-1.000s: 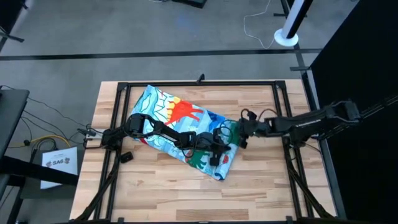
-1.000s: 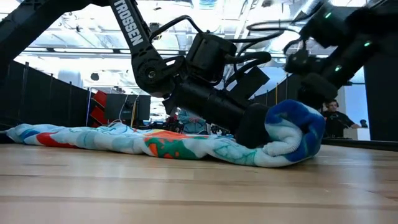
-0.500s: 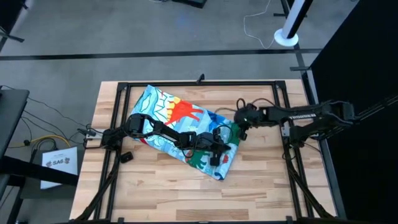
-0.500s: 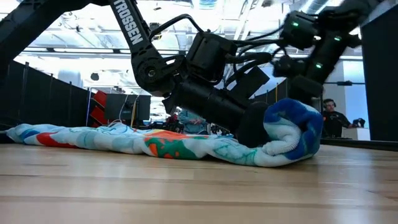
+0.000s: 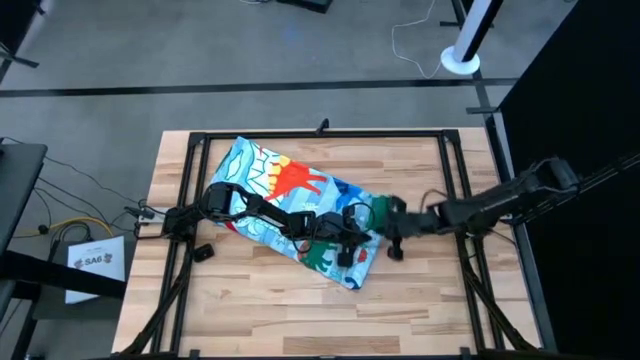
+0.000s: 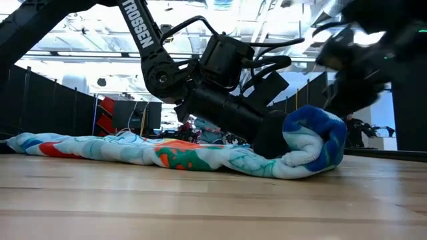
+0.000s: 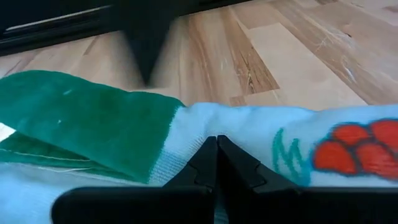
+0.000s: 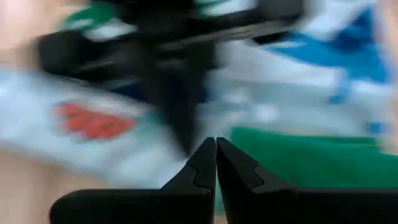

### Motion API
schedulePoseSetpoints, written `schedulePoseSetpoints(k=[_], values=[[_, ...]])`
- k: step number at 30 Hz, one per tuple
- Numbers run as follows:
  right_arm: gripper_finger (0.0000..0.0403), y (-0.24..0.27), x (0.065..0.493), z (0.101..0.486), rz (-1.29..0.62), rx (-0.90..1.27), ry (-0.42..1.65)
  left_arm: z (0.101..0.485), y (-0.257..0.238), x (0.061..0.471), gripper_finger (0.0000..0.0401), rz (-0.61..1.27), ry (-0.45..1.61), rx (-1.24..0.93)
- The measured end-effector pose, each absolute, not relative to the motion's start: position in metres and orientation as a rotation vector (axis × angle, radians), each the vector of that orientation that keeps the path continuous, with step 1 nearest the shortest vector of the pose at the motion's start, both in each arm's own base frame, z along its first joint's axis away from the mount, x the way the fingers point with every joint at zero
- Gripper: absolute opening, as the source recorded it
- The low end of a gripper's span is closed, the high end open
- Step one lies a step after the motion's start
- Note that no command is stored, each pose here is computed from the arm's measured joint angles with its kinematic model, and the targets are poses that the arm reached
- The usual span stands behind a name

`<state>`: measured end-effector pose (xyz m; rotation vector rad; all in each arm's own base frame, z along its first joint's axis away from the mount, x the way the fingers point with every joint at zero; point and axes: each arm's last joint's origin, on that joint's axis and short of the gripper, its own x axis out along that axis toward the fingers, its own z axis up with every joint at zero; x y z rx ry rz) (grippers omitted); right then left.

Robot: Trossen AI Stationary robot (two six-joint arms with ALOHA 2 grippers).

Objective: Roll towel
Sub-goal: Roll the multicolor dinosaur print towel

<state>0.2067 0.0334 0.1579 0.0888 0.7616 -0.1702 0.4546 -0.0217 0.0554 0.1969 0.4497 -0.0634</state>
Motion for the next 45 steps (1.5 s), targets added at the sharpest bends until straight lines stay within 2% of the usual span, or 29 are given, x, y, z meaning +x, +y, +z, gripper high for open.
schedulePoseSetpoints(k=[5, 14, 18, 22, 28, 35, 39, 45], values=[[0.0019, 0.057, 0.197, 0.145, -0.16, 0.112, 0.713, 0.055, -0.019, 0.455, 0.0, -0.072, 0.45, 0.167], [0.0163, 0.057, 0.195, 0.144, -0.281, 0.123, 0.689, 0.062, -0.017, 0.463, 0.0, -0.097, 0.435, 0.151], [0.0202, 0.057, 0.195, 0.144, -0.289, 0.119, 0.684, 0.064, -0.01, 0.466, 0.0, -0.084, 0.447, 0.129], [0.0211, 0.06, 0.199, 0.142, -0.28, 0.123, 0.67, 0.065, -0.006, 0.467, 0.0, -0.079, 0.445, 0.109], [0.0207, 0.067, 0.207, 0.114, -0.297, 0.08, 0.744, 0.065, -0.004, 0.467, 0.0, -0.074, 0.448, 0.11], [0.0206, 0.068, 0.213, 0.101, -0.338, 0.098, 0.737, 0.065, -0.005, 0.467, 0.0, -0.087, 0.45, 0.121], [0.0206, 0.069, 0.211, 0.1, -0.347, 0.115, 0.754, 0.075, -0.005, 0.467, 0.0, -0.126, 0.438, 0.102], [0.0205, 0.071, 0.21, 0.099, -0.337, 0.113, 0.762, 0.095, 0.003, 0.464, 0.0, -0.141, 0.433, 0.181]])
